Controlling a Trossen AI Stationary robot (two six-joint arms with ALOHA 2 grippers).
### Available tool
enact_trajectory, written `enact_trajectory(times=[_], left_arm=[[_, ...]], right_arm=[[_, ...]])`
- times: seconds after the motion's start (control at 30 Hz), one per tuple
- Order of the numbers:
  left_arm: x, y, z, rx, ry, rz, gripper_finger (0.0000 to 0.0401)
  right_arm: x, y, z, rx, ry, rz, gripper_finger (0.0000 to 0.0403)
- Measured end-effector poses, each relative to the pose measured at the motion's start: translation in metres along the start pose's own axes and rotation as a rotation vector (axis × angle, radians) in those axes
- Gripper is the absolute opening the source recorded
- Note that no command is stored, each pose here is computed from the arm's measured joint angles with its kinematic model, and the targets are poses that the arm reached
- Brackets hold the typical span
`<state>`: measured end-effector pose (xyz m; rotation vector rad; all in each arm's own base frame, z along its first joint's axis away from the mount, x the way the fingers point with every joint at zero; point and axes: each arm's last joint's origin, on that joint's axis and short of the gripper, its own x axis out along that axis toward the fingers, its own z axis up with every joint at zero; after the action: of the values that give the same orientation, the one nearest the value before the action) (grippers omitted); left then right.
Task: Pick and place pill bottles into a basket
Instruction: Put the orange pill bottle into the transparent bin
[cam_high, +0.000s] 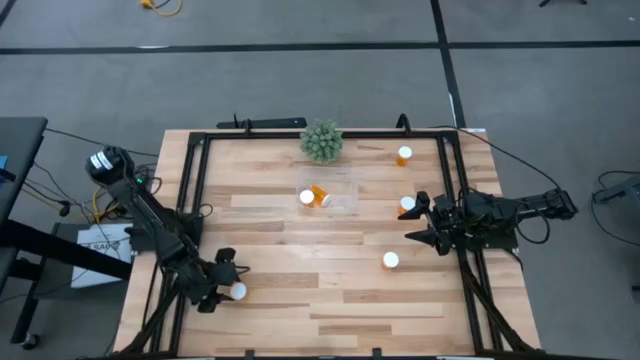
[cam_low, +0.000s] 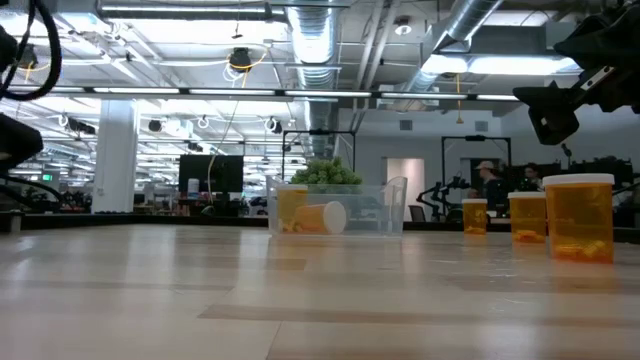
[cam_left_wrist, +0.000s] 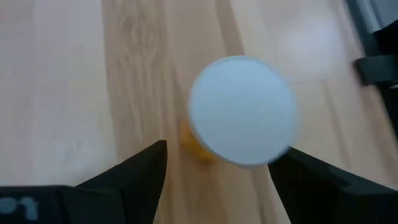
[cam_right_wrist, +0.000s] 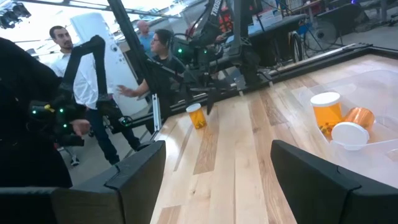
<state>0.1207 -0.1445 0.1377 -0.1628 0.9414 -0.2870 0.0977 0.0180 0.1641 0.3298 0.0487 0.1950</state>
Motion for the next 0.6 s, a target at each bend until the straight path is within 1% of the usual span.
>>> enact_trajectory(times=[0.1,0.27,0.5,0.6], left_arm=[[0.009,-0.001,-0.001,0.021,-0.014,0.036,0.0261],[0.020,-0.003,0.000,0.019,-0.074,0.078,0.0261],[0.021,-0.001,0.002,0.017,-0.145,0.152,0.0261],[0.021,-0.001,0.002,0.017,-0.159,0.167,0.0253]], right_arm=[[0.000,0.000,0.000,0.000,0.000,0.000,0.0286],[0.000,0.000,0.000,0.000,0.000,0.000,0.0286],[0.000,0.000,0.000,0.000,0.000,0.000,0.0286],[0.000,0.000,0.000,0.000,0.000,0.000,0.0286]])
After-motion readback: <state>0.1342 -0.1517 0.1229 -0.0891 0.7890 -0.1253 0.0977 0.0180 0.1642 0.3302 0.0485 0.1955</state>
